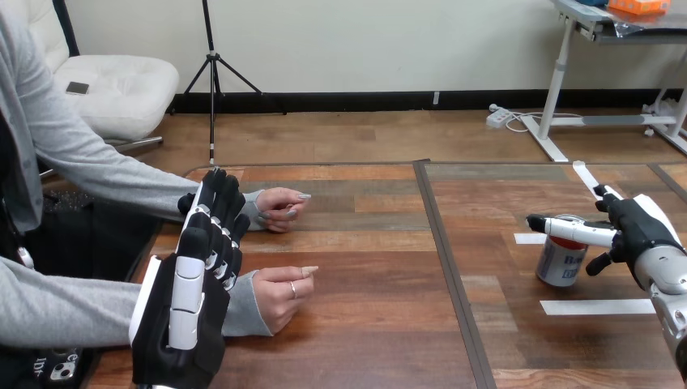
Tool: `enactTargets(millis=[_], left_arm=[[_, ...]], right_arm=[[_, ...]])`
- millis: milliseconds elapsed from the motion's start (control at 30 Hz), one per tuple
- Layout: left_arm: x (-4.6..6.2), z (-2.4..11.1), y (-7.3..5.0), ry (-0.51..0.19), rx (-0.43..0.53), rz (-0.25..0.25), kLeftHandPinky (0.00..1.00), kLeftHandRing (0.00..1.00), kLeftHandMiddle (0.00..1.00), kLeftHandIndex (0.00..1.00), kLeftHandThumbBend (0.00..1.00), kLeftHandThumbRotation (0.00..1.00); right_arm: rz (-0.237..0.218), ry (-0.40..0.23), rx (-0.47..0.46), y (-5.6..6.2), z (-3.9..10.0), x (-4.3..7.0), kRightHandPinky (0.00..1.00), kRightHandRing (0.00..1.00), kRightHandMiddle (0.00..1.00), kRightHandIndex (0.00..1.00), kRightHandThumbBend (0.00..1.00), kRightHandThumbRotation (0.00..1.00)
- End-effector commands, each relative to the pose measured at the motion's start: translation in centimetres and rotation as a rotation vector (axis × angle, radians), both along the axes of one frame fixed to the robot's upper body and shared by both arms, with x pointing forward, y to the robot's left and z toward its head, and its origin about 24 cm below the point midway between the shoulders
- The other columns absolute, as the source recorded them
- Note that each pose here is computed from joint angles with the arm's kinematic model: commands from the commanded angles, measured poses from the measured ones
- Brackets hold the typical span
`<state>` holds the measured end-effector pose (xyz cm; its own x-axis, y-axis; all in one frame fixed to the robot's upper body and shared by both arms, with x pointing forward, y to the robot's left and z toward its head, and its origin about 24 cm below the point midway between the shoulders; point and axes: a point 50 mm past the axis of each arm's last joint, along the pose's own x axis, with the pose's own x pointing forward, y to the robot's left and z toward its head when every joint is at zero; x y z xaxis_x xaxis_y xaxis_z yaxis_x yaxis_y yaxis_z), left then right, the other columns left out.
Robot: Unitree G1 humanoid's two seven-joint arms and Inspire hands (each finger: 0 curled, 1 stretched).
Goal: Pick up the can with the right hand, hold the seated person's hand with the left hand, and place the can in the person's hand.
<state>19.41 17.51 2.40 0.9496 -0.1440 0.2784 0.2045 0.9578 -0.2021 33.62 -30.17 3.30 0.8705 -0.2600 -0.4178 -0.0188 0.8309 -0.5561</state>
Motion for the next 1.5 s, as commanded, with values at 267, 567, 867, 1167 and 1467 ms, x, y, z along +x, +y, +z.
enactTargets(millis=[267, 567, 867, 1167, 1467], left_arm=[[0.80, 1.65, -0.06, -0.088, 0.012, 0.000, 1.00, 1.00, 1.00, 0.99, 0.71, 0.87], [0.83, 1.69, -0.13, -0.090, 0.014, 0.002, 1.00, 1.00, 1.00, 0.99, 0.72, 0.87], [0.87, 1.66, -0.20, -0.092, 0.014, 0.001, 1.00, 1.00, 1.00, 0.99, 0.73, 0.88], [0.86, 1.63, -0.30, -0.088, 0.017, 0.008, 1.00, 1.00, 1.00, 0.99, 0.74, 0.88], [0.81, 1.70, -0.34, -0.089, 0.022, 0.008, 1.00, 1.00, 1.00, 0.99, 0.73, 0.88]], right_arm=[[0.038, -0.032, -0.051, 0.09, 1.11, 0.64, 0.57, 1.00, 1.00, 1.00, 1.00, 0.44], [0.048, -0.031, -0.063, 0.23, 0.96, 0.60, 0.95, 1.00, 1.00, 1.00, 1.00, 0.47], [0.068, -0.029, -0.085, 0.39, 0.96, 0.64, 1.00, 1.00, 1.00, 1.00, 1.00, 0.46], [0.069, -0.046, -0.066, 0.57, 0.92, 0.64, 1.00, 1.00, 1.00, 1.00, 1.00, 0.46], [0.084, -0.080, -0.062, 0.84, 1.14, 0.75, 1.00, 1.00, 1.00, 1.00, 1.00, 0.46]])
